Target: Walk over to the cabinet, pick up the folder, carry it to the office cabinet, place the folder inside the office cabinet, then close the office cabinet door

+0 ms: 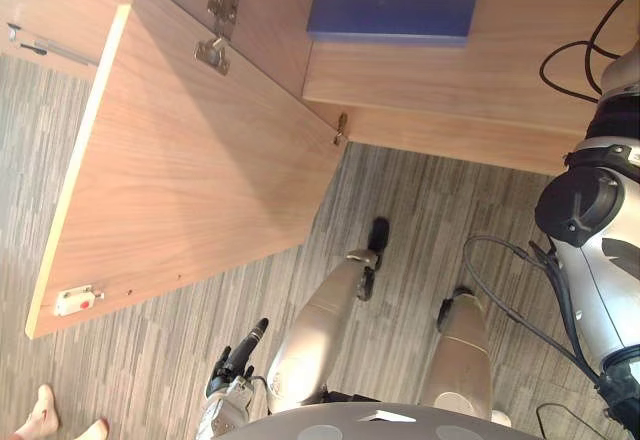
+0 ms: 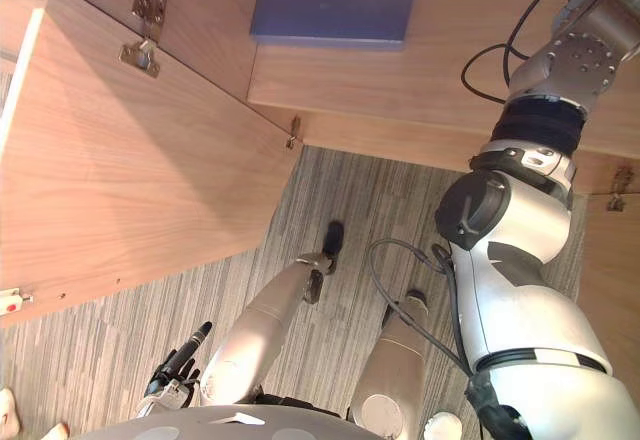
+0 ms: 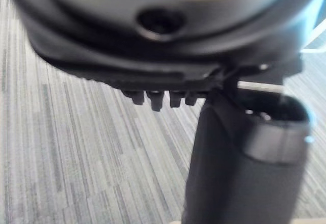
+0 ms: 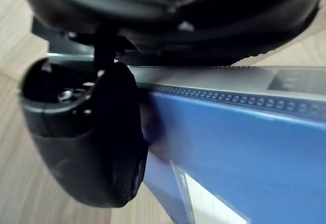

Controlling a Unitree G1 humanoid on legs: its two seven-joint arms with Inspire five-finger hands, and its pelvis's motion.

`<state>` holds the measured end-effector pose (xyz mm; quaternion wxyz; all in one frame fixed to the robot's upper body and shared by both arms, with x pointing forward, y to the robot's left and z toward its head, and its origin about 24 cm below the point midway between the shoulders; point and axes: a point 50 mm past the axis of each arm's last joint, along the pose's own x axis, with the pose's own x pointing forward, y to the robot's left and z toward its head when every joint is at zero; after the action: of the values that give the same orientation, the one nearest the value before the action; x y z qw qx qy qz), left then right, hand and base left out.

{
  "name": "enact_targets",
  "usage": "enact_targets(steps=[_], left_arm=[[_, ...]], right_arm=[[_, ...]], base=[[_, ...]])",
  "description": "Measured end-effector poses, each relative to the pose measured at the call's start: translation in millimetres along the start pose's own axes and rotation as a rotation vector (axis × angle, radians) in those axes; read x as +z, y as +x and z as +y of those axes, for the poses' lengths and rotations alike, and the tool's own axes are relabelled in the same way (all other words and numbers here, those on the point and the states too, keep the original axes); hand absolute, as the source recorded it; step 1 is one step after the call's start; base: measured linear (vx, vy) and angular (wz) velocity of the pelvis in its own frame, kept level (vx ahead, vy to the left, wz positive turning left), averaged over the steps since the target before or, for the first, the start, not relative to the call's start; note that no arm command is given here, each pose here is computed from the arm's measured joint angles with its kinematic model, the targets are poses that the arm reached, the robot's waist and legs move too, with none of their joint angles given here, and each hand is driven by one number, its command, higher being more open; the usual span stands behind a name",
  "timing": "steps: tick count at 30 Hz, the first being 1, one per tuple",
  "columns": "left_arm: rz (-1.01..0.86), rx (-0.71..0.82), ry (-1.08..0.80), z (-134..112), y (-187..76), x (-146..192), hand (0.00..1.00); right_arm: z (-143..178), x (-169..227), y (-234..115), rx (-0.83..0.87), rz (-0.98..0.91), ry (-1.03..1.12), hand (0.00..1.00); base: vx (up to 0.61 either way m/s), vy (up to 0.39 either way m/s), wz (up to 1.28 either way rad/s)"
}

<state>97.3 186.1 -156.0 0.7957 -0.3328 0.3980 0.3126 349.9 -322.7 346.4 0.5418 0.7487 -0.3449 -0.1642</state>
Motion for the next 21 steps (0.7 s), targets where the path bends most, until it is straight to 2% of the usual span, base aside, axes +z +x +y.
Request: enact_targets(steps=[8,12,15,21], left_arm=[[0.002,-0.013,0.012,-5,1,0,1.0],[0.002,-0.016,0.017,-6,1,0,1.0],[-0.002,-0.061,0.057,-20,3,2,1.0],[-0.008,-0.107,0.106,-30,3,4,1.0]], right_arm=[[2,3,0,0.003,-0.009,0.022,0.0],[3,-15,-6,0.032,0.042,-0.063,0.0],[4,-15,-6,0.041,0.038,-0.1,0.0],[6,-28,-10,0.08,0.074,-0.218,0.0]], base=[[-0.03,0.026,-0.05],[-0.07,0.041,-0.33],[-0.09,0.027,-0.09],[-0.11,0.013,-0.04]])
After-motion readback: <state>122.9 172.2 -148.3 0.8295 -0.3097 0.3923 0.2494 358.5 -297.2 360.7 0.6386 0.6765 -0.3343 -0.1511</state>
